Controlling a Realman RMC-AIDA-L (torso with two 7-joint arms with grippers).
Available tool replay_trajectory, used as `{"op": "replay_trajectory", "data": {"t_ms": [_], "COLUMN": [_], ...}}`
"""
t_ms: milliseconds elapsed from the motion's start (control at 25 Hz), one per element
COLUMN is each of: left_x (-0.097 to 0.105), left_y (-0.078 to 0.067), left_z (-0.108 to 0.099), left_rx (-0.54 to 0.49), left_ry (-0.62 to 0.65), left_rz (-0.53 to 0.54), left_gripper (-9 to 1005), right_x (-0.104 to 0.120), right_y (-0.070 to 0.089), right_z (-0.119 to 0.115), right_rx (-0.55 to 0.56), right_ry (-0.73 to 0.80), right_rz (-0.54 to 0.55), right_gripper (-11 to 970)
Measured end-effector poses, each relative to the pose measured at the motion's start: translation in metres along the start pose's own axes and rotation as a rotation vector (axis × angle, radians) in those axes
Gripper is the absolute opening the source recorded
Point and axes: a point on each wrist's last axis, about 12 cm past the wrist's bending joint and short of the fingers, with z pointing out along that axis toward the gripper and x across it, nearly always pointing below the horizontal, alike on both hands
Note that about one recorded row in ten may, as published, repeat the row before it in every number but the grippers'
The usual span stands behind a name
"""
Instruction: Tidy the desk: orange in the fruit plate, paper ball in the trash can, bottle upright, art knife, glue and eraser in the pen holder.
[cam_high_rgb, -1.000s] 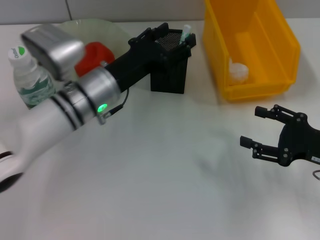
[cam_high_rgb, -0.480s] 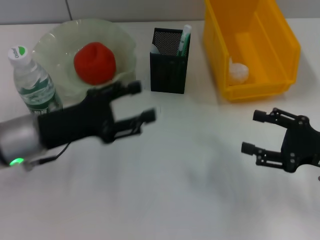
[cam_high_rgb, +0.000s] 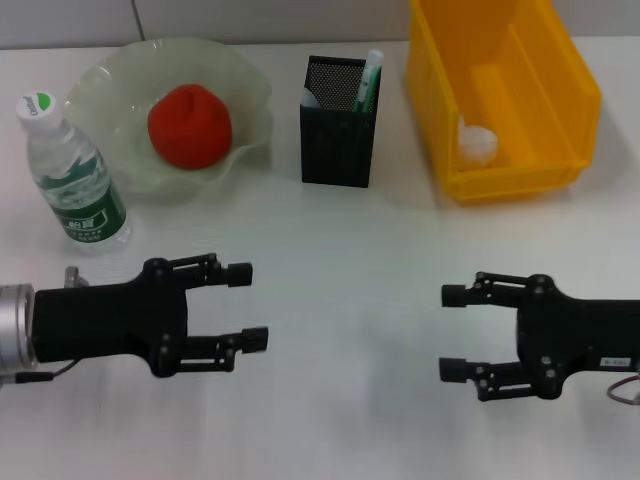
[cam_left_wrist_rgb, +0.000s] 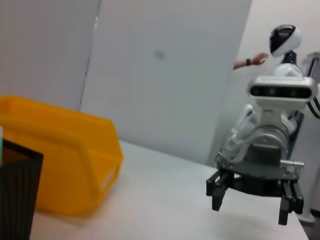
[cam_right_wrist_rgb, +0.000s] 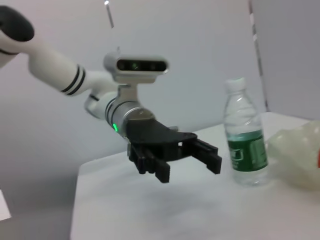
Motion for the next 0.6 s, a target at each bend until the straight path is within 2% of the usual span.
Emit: {"op": "replay_trajectory", "data": {"t_ms": [600], "left_x": [-0.001], "left_y": [-0.004], "left_z": [-0.011], "left_rx": [0.029], "left_ry": [0.007], "left_rz": [0.006], "left_gripper": [789], "right_x": [-0.001], "right_y": [0.000], "right_z": [0.009], "right_rx": [-0.018], "right_ry": [0.001], "right_rz": [0.000], "right_gripper": [816]}}
